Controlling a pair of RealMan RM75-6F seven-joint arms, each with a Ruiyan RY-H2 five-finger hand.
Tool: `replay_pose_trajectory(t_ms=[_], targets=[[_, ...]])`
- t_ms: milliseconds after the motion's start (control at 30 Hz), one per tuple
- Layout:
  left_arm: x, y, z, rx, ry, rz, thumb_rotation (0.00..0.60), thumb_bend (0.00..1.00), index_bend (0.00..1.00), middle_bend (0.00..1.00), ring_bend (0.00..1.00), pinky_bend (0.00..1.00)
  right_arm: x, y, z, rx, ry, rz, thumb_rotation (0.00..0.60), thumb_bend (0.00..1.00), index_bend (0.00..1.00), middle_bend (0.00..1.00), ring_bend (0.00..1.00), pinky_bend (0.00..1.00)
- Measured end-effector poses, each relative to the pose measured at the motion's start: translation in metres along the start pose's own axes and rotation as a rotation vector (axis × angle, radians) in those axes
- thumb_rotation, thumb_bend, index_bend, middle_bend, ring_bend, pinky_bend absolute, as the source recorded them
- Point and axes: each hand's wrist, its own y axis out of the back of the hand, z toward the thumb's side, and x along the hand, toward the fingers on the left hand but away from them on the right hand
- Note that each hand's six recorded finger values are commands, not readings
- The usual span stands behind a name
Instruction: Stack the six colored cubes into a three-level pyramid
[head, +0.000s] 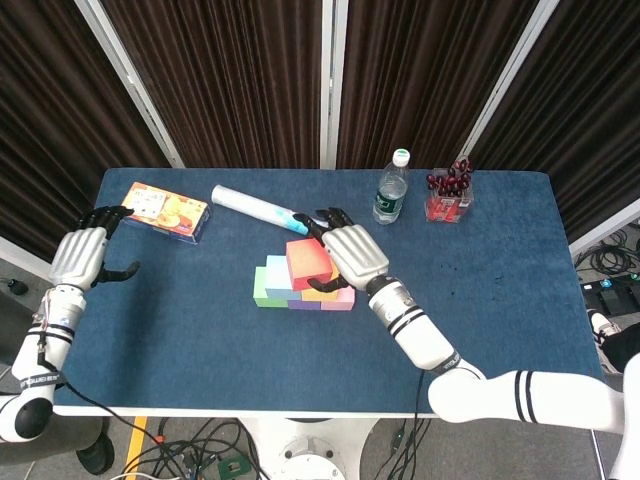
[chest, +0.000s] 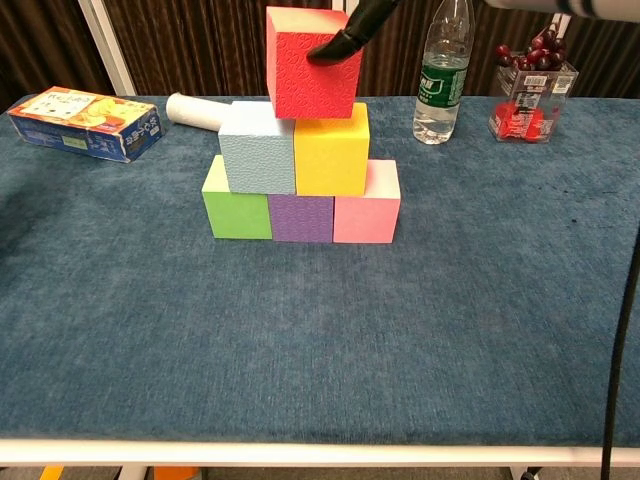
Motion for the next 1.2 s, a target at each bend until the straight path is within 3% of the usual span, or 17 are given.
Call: replay_pose_trajectory(t_ms=[467, 600, 800, 900, 1200], targets=[[-0.001, -0.001, -0.004, -0.009, 0.004, 0.001, 0.600, 0.26, 0.14, 0.10, 0.01, 0.03, -0.010, -0.010, 0.008, 0.026, -0.001, 0.010, 0.600, 0.20, 0.06, 0.33, 0.05, 0.00], [-0.001, -0.001, -0.004, -0.012, 0.004, 0.004, 0.600, 0.26, 0.14, 0.10, 0.01, 0.03, -0.010, -0.014, 0.007, 0.024, 0.002, 0.026, 0.600, 0.18, 0.00, 0.19, 0.00, 0.00], [0.000, 0.000, -0.005, -0.013, 0.007, 0.009, 0.600, 0.26, 0.14, 0.10, 0.01, 0.03, -0.007, -0.014, 0.007, 0.001, 0.021, 0.037, 0.600, 0.06, 0.00, 0.03, 0.00, 0.00], [0.000, 0.000, -0.005, -0.011, 0.006, 0.006, 0.600, 0.26, 0.14, 0.10, 0.01, 0.03, -0.005, -0.008, 0.006, -0.026, 0.037, 0.038, 0.600, 0.00, 0.00, 0.02, 0.00, 0.00], [0.000, 0.000, -0.004, -0.020, 0.009, 0.009, 0.600, 0.26, 0.14, 0.10, 0.01, 0.03, -0.004, 0.007, -0.024, -0.174, 0.033, 0.063, 0.600, 0.00, 0.00, 0.06, 0.00, 0.00]])
